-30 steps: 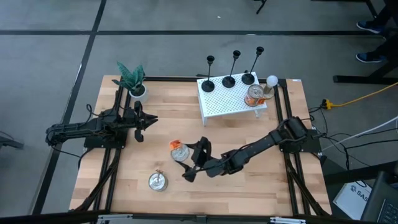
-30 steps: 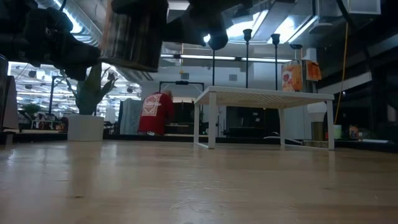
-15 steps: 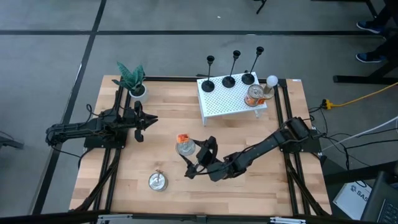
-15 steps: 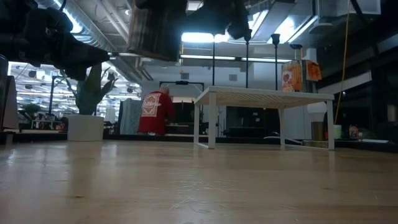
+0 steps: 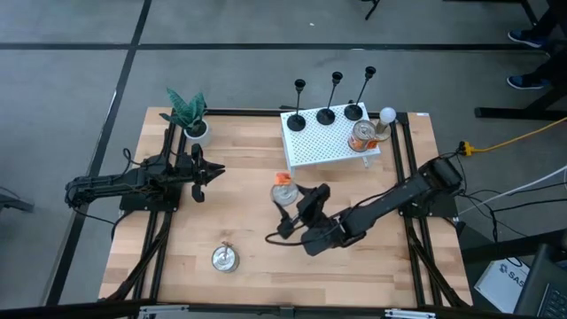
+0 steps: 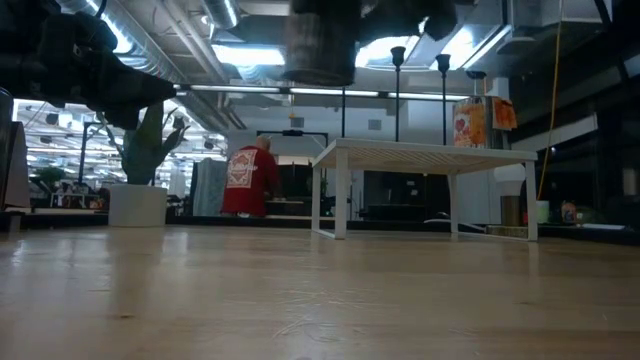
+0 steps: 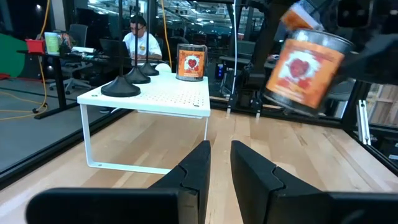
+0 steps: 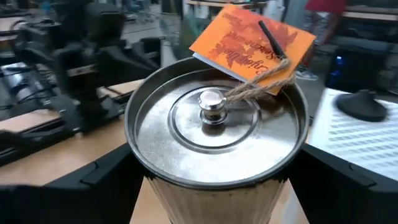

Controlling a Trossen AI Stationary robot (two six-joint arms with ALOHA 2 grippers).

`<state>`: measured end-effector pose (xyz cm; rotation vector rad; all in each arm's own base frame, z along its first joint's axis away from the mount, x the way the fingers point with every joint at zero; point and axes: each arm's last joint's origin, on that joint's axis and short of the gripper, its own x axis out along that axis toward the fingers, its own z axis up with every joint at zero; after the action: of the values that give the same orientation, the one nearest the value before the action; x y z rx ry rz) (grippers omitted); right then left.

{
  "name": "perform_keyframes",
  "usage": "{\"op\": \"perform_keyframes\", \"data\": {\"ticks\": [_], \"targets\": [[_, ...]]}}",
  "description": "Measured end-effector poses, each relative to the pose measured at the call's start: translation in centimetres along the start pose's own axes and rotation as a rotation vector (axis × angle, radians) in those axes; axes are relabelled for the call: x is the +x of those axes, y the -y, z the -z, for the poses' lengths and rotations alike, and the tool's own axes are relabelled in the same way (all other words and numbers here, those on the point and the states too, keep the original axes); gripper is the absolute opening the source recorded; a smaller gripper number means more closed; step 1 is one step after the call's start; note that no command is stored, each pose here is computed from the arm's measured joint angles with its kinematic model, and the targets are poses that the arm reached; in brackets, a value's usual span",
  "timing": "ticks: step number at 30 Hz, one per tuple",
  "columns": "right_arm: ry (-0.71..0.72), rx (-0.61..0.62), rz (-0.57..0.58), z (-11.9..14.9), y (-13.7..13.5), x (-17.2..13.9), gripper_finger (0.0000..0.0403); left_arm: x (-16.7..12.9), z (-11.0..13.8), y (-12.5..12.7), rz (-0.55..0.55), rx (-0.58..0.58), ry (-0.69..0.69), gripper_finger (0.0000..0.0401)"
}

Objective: Pick & Place candle stick holders
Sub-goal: Put the orange scented candle on the shelf aligned with the other orange scented candle

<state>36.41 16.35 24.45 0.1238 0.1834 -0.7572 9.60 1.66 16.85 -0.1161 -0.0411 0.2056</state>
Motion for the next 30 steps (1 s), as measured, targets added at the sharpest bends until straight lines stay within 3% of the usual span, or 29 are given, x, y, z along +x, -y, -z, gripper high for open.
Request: {"op": "perform_keyframes", "data": {"ticks": [8, 17, 30], "targets": [[0.002, 0.031, 0.105, -1.4, 2.3, -0.1, 0.0342, 0.0, 0.0, 0.0, 0.000, 0.000, 0.000, 0.0059], [-0.024, 0.116, 0.198, -0.9, 4.2, 1.1, 0.0342, 0.0, 0.0, 0.0, 0.000, 0.000, 0.000, 0.0059], [-0.018, 0.107, 0.236, -2.5, 5.8, 1.2, 0.0342, 0.0, 0.0, 0.0, 0.000, 0.000, -0.001, 0.0059]]}}
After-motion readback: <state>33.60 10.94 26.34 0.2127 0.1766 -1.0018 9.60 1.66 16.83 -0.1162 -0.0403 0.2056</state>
